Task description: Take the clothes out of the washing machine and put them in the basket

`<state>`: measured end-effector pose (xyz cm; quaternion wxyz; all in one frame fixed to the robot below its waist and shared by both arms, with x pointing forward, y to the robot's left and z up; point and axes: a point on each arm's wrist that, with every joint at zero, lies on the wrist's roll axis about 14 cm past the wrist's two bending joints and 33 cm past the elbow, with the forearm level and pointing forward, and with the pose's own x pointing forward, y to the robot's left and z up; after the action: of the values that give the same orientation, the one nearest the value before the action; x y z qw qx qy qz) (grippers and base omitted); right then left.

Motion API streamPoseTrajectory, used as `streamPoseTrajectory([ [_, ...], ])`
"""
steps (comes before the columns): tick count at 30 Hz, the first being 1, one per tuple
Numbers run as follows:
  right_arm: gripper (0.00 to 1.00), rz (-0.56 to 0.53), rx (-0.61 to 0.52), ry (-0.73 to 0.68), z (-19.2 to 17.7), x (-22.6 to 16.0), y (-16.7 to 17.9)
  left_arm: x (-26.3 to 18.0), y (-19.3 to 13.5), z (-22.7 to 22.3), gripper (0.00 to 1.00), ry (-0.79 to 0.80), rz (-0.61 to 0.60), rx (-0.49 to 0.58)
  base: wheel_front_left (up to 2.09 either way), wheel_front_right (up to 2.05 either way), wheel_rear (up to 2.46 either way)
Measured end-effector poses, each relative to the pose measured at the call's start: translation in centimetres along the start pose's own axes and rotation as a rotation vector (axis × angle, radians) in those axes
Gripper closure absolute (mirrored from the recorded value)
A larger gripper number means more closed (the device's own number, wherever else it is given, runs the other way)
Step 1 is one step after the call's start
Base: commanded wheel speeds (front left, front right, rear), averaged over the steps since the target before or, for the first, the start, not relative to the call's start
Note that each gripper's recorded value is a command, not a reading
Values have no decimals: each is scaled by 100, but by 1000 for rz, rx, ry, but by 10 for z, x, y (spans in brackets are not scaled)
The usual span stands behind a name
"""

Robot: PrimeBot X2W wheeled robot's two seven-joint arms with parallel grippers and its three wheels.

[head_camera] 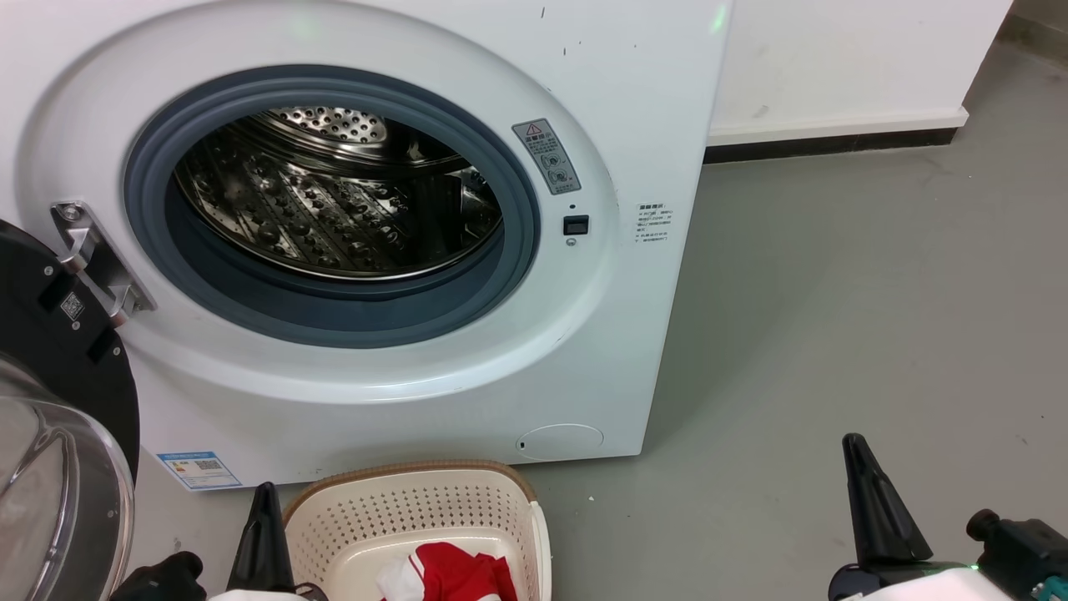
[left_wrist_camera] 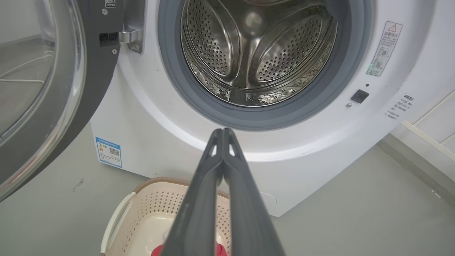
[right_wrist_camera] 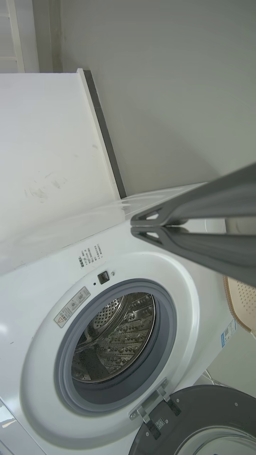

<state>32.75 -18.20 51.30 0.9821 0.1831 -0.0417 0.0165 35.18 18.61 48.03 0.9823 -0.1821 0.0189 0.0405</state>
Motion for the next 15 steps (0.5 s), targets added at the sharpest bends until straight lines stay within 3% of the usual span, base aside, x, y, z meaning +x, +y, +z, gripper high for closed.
streamPoseTrajectory([
  [15,100,-47,242,14,-2,10,-11,8,2,-2,100,38,11,-249,0,0,0],
])
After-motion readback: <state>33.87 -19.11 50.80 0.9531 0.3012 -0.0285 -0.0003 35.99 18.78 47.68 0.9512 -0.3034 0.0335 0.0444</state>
